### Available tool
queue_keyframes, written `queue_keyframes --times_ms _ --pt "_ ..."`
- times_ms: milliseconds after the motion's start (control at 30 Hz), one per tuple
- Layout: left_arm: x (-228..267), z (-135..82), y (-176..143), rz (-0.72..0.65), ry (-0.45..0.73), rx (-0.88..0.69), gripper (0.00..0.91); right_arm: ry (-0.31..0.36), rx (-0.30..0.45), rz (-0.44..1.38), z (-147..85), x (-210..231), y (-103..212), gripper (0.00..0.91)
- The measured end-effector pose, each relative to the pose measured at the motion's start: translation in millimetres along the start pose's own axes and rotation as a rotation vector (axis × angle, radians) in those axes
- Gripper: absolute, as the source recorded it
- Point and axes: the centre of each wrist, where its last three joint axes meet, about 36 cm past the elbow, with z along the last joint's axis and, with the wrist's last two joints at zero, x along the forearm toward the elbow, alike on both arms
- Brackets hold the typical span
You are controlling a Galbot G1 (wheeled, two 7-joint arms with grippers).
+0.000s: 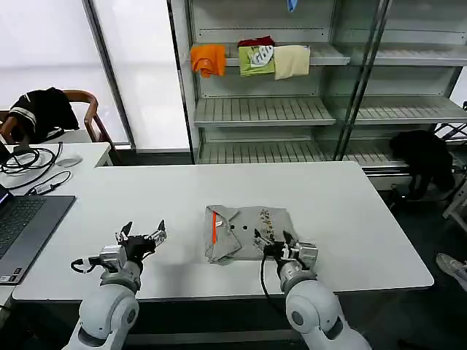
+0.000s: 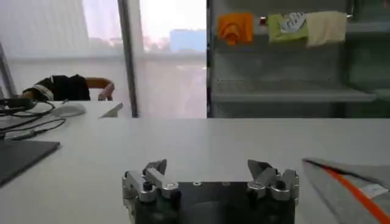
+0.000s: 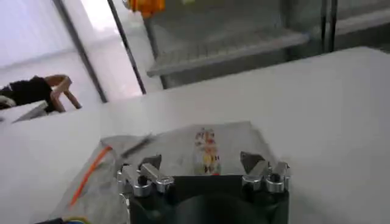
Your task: Fold and organize the clothes.
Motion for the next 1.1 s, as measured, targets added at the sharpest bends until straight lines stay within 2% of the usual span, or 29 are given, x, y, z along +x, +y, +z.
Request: queue_keyframes --times_ms 200,367,500,733,1100 --pt "4.7 -3.1 -1.9 0.001 -0.031 0.031 0.907 -0.132 0.112 0.064 -18.8 7.8 -14.8 0.907" --pt "5.5 -3.5 -4.4 0.009 -0.055 0.056 0.907 -0.191 0.185 0.147 -24.5 8.4 -40.6 0.907" --pt "3.8 -5.1 -3.8 0.004 -0.08 0.067 0.907 -0.207 0.207 0.211 -25.7 8.4 -61.8 0.907" --pt "2.8 -6.1 1.5 -0.006 -0.105 0.069 0.907 -0.228 0.202 0.296 -29.4 11.5 -92.3 0.907" --pt "-0.5 -5.7 6.1 -0.012 -0.128 0.078 0.907 -0.243 0.199 0.351 -30.4 15.0 -112.1 0.907"
